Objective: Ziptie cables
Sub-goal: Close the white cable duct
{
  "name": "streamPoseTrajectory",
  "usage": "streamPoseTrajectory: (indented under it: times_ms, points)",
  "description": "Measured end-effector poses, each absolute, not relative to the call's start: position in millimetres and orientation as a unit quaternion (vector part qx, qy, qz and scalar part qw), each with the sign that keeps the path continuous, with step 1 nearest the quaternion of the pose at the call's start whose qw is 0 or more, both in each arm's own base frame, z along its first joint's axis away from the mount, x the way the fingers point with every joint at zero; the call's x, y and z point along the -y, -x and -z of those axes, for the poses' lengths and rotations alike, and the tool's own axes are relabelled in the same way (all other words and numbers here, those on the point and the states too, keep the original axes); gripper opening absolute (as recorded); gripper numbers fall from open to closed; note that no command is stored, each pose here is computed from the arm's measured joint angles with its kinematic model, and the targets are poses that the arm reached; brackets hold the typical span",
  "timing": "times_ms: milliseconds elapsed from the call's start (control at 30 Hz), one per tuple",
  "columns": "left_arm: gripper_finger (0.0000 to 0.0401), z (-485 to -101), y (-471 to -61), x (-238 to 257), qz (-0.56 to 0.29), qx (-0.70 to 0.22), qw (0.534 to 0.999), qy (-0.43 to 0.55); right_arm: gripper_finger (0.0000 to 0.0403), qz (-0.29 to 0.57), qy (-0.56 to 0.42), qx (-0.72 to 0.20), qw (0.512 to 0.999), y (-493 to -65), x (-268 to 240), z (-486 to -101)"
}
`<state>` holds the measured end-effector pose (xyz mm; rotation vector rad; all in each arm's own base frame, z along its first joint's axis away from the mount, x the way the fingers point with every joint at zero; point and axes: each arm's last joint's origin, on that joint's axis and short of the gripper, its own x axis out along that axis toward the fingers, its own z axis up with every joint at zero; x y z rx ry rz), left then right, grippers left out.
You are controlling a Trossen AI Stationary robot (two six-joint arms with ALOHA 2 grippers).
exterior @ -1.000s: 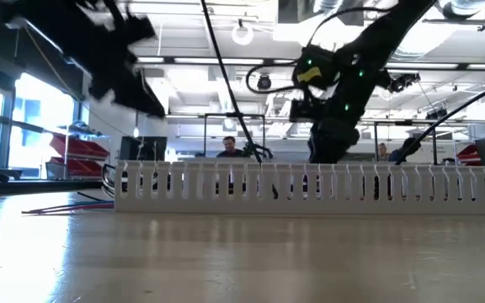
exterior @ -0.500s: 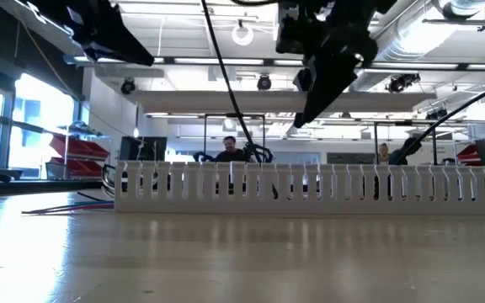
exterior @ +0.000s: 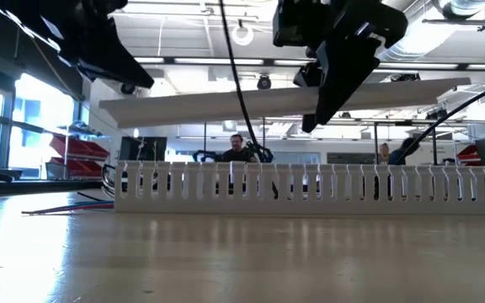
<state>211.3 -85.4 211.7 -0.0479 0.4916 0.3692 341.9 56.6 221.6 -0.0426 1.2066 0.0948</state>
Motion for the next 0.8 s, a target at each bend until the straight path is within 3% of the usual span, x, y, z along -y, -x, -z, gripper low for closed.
streamPoseTrajectory:
  times_ms: [200, 533, 800]
  points:
    - [0.0, -205.3, -216.1, 85.4, -0.2, -0.244, 0.949, 0.011, 0.0195, -0.009, 0.058, -0.568, 0.821, -340.3, -46.8, -213.0]
    - [0.0, -205.6, -220.5, 73.3, -0.223, -0.245, 0.943, -0.001, 0.0195, 0.028, 0.037, -0.493, 0.869, -329.9, 29.1, -144.4]
    - [0.0, -207.3, -223.5, 66.8, -0.235, -0.24, 0.942, 0.002, 0.0196, 0.027, 0.033, -0.491, 0.87, -318.8, 54.8, -119.9]
